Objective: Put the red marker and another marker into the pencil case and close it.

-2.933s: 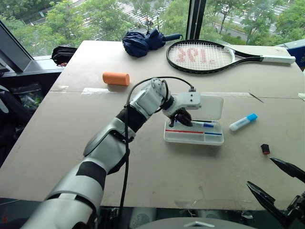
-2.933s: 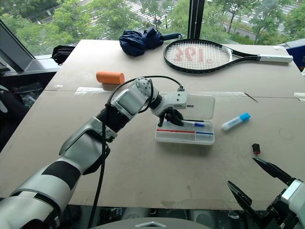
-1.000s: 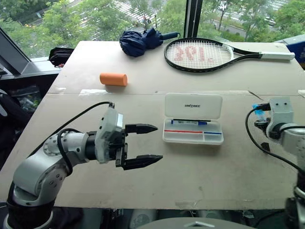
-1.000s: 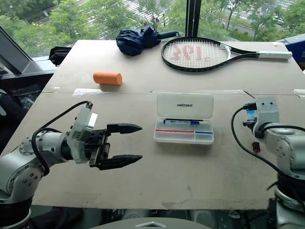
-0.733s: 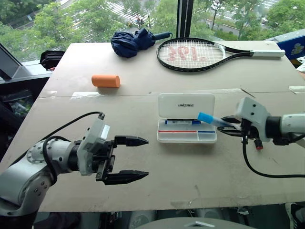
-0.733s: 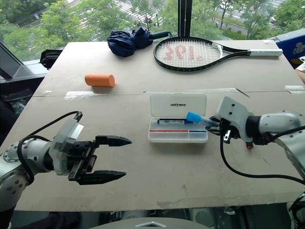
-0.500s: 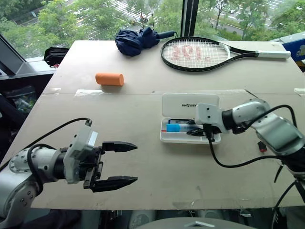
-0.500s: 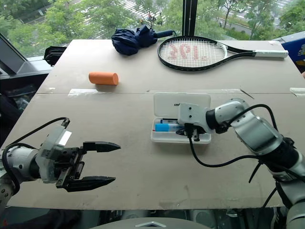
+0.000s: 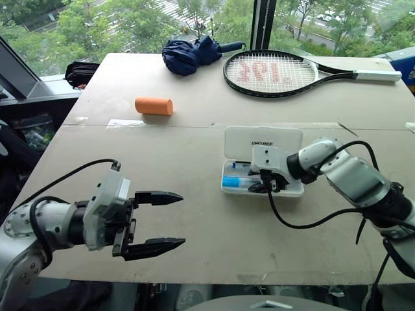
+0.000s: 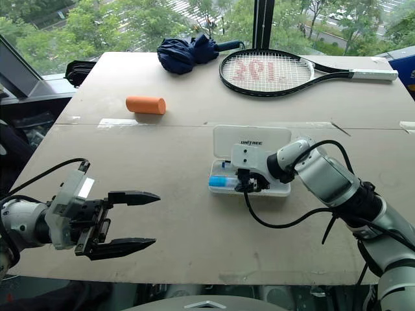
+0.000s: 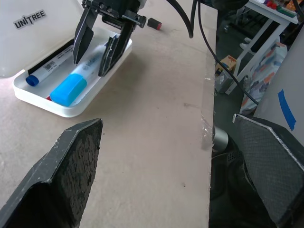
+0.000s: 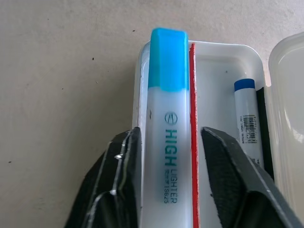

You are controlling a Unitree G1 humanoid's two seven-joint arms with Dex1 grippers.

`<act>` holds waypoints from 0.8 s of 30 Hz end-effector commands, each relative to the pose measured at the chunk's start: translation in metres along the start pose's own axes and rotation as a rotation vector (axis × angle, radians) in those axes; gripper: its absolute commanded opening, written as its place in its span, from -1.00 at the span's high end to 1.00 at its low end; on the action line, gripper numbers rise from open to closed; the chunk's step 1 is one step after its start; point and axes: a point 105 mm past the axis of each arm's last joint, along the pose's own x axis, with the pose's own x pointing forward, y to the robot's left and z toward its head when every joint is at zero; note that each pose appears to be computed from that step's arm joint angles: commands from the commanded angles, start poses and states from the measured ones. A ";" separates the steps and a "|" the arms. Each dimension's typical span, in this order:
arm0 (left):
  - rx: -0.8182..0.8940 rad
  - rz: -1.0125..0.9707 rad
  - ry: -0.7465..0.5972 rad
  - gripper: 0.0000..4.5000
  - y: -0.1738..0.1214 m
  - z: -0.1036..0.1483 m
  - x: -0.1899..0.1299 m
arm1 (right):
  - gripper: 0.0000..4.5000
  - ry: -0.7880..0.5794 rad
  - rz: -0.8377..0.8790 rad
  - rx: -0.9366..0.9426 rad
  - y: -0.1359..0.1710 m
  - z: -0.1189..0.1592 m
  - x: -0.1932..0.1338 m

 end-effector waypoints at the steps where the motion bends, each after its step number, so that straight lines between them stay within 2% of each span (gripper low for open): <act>1: 0.027 -0.018 -0.006 -1.00 -0.002 0.006 0.000 | -0.58 -0.023 -0.020 -0.022 0.000 0.006 -0.008; 3: 0.026 -0.025 -0.009 -1.00 -0.003 0.007 0.001 | -0.99 -0.044 -0.025 -0.008 0.003 0.007 -0.017; 7: 0.038 -0.059 -0.027 -1.00 -0.005 0.010 0.009 | -0.99 -0.124 -0.094 0.211 0.013 -0.003 -0.066; 11: 0.059 -0.101 -0.039 -1.00 -0.009 0.016 0.016 | -0.99 -0.097 -0.345 0.489 0.023 -0.046 -0.117; 14: 0.070 -0.137 -0.060 -1.00 -0.012 0.023 0.024 | -0.99 0.027 -0.645 0.731 0.038 -0.103 -0.155; 18: 0.070 -0.166 -0.067 -1.00 -0.011 0.025 0.029 | -0.99 0.140 -0.865 0.892 0.049 -0.149 -0.162; 24: 0.079 -0.180 -0.064 -1.00 -0.007 0.026 0.029 | -0.99 0.185 -0.978 1.059 0.059 -0.182 -0.156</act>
